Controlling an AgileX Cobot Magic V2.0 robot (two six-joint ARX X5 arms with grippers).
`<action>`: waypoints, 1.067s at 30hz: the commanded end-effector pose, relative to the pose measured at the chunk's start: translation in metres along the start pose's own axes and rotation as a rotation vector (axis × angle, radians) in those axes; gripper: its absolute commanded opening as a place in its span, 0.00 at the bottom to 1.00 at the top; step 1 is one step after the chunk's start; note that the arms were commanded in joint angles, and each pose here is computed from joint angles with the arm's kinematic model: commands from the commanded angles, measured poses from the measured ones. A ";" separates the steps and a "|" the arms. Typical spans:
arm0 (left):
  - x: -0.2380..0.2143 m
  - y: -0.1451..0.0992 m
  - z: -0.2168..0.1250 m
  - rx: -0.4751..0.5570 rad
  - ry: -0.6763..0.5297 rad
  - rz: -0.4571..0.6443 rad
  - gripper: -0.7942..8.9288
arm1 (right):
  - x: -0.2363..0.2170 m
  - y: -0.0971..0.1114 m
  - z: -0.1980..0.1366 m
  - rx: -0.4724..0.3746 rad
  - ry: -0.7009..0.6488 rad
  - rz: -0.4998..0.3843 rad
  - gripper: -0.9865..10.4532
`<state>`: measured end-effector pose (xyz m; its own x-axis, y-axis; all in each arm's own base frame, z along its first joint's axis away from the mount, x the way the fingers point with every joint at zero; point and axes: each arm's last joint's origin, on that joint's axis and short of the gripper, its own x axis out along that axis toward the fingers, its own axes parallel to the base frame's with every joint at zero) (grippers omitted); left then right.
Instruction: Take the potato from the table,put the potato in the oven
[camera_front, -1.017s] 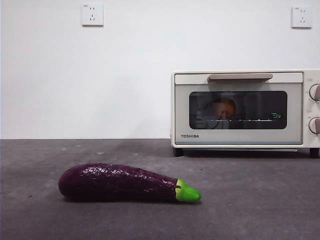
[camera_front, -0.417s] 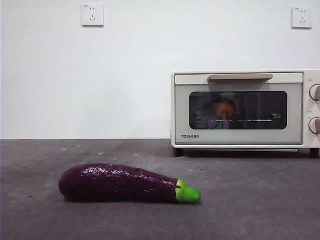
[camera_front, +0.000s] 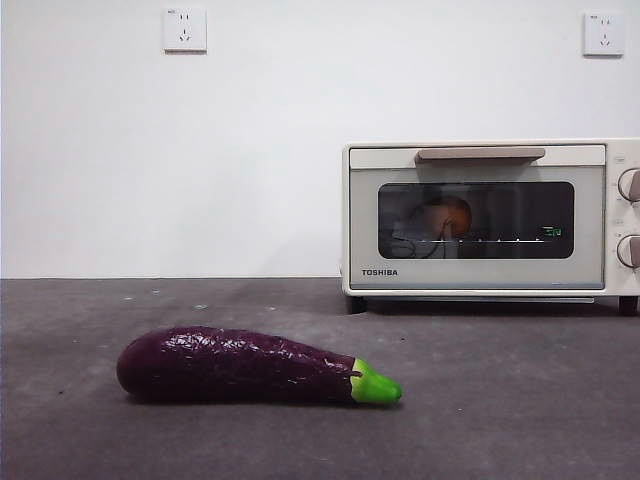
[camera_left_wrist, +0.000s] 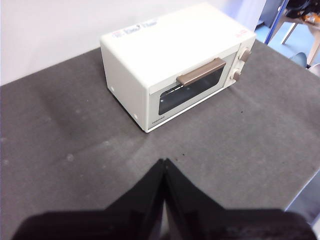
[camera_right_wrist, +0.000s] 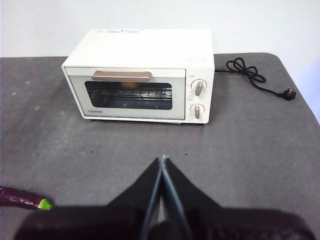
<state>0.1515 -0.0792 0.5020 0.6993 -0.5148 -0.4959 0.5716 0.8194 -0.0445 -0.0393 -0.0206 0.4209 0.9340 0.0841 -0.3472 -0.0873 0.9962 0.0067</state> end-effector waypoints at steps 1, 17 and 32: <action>-0.001 0.005 0.000 0.079 -0.004 0.030 0.08 | 0.000 0.000 -0.002 0.004 0.019 -0.001 0.09; -0.052 0.012 -0.048 0.269 -0.227 0.236 0.08 | 0.000 0.000 -0.002 0.004 0.019 -0.001 0.09; 0.011 0.024 -0.182 0.147 -0.526 0.371 0.08 | 0.000 0.000 -0.002 0.004 0.019 -0.001 0.09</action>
<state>0.0929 -0.0200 0.3456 0.9518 -0.3040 0.0417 0.2846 0.9255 0.2500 -0.0392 -0.0205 0.4210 0.9339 0.0841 -0.3476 -0.0873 0.9962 0.0066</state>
